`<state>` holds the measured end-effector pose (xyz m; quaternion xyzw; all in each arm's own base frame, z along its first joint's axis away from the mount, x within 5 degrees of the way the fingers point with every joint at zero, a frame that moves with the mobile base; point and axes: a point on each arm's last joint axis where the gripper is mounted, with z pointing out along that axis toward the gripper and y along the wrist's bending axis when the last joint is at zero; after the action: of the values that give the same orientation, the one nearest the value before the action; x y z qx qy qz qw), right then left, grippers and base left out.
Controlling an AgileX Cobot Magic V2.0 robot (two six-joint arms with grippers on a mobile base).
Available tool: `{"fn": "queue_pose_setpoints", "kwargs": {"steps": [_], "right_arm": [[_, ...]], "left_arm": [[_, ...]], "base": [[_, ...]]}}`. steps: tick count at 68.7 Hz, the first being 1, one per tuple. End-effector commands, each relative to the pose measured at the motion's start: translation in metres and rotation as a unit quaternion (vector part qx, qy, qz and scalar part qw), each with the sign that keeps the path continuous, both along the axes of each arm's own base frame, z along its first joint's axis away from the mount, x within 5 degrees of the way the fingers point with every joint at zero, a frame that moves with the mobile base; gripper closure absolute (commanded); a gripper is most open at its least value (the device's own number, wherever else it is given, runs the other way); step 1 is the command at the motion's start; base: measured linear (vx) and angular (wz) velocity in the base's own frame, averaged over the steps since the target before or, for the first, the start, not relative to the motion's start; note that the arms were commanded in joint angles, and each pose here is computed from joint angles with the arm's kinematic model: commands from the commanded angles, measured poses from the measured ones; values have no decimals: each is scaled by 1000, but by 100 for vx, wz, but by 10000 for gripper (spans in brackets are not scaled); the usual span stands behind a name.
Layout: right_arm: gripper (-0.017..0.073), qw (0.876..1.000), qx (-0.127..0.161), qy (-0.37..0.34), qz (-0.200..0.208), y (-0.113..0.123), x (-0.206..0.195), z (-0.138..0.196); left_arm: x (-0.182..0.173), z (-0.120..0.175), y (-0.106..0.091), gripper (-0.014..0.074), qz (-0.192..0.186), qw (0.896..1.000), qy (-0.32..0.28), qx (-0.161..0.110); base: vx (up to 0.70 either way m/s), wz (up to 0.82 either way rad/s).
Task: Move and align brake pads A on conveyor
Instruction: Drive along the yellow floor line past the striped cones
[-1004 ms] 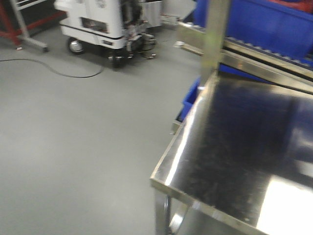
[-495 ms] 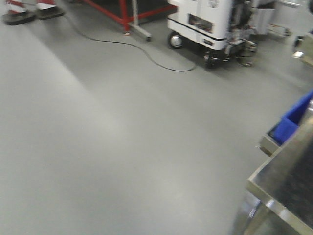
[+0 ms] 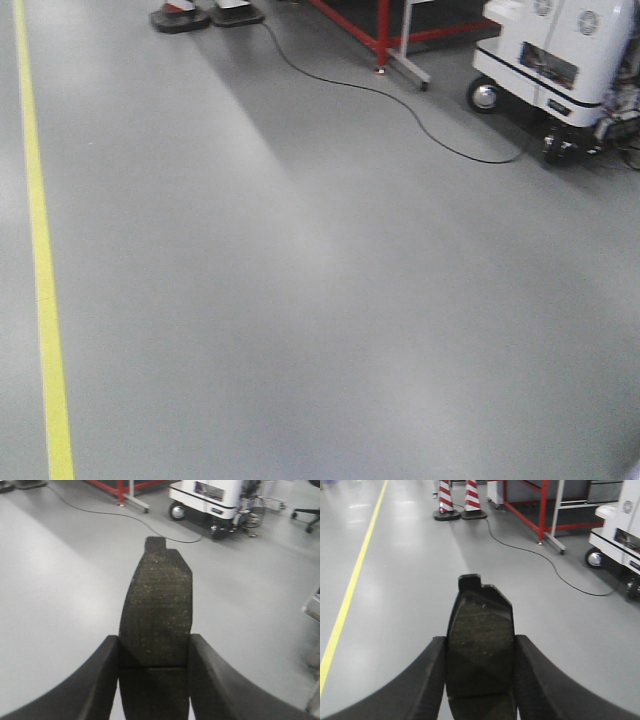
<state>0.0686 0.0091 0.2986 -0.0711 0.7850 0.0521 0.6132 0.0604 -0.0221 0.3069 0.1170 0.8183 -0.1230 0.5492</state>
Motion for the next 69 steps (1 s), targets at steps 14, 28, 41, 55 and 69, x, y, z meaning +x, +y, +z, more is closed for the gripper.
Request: {"fn": "queue_pose_setpoints", "kwargs": {"steps": [14,28,41,55,69], "right_arm": [[528,998,-1,-55,11,2,1,17],[528,998,-1,-55,11,2,1,17],[528,998,-1,-55,11,2,1,17],[528,998,-1,-55,11,2,1,17],[528,998,-1,-55,11,2,1,17]], "left_arm": [[2,15,-2,510,-4,999,-49,-22],[2,15,-2,510,-4,999,-49,-22],[2,15,-2,510,-4,999,-49,-22],[2,15,-2,510,-4,999,-49,-22],[2,15,-2,510,-4,999,-49,-22]], "base": [[10,37],[11,40],[13,40],[14,40],[16,37]]}}
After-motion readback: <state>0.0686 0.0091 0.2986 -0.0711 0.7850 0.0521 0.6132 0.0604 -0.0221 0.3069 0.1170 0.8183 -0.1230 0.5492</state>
